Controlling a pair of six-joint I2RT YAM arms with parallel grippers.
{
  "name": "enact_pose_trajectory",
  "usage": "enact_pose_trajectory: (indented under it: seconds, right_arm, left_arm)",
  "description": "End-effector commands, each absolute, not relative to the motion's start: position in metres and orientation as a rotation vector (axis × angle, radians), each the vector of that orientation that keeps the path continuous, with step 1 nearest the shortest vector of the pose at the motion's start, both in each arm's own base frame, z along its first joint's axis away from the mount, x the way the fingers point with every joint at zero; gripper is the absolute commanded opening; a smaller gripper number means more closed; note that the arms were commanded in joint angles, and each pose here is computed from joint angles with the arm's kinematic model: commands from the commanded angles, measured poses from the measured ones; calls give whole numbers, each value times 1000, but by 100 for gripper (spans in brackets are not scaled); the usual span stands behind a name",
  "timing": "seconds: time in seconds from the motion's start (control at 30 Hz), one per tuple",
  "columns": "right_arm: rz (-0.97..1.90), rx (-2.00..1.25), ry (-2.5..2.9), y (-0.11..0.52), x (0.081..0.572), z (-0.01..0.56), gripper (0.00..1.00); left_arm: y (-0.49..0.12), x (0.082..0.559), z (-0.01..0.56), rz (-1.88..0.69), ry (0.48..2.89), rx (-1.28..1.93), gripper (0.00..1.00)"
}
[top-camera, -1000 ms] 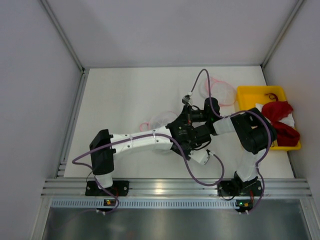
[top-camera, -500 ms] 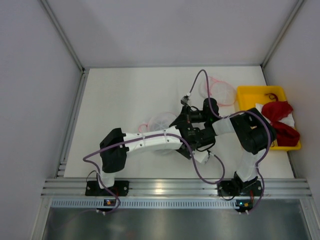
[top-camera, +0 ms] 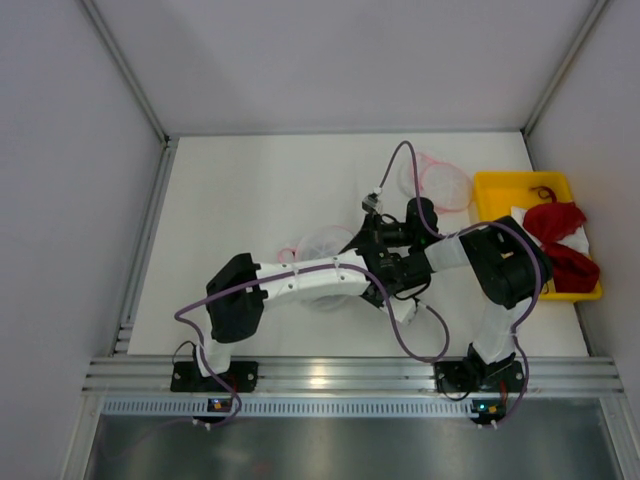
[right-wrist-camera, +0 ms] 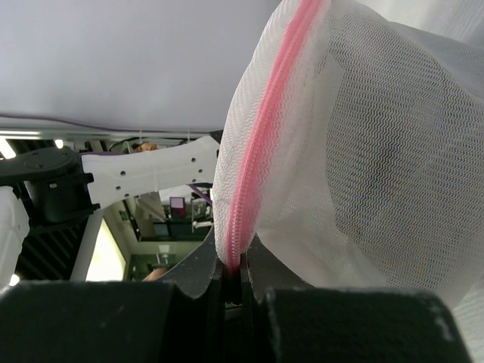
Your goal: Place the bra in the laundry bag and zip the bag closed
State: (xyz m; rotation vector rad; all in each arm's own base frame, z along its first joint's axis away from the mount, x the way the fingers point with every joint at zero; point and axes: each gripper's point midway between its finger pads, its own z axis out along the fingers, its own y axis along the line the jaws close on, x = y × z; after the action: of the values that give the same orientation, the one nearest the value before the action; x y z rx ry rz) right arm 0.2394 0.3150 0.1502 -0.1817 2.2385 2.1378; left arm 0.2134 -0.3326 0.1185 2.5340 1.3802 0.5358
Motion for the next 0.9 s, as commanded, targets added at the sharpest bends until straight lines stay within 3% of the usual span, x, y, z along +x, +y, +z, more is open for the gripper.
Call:
enact_pose_trajectory:
  seconds: [0.0,0.6,0.8,0.87]
  right_arm:
    - [2137,-294,2158,319,238,165,0]
    - [2104,-311,2169,320,260,159,0]
    - [2065,-370,2185,322,265,160,0]
    - [2028,-452,2168,323,266,163,18]
  left_arm:
    - [-333,213,136,503,1377,2504,0]
    - [-315,136,135,262,1382,2660,0]
    - [-309,134,136,261,1405,2644,0]
    - [-312,141,137,271,1425,2620,0]
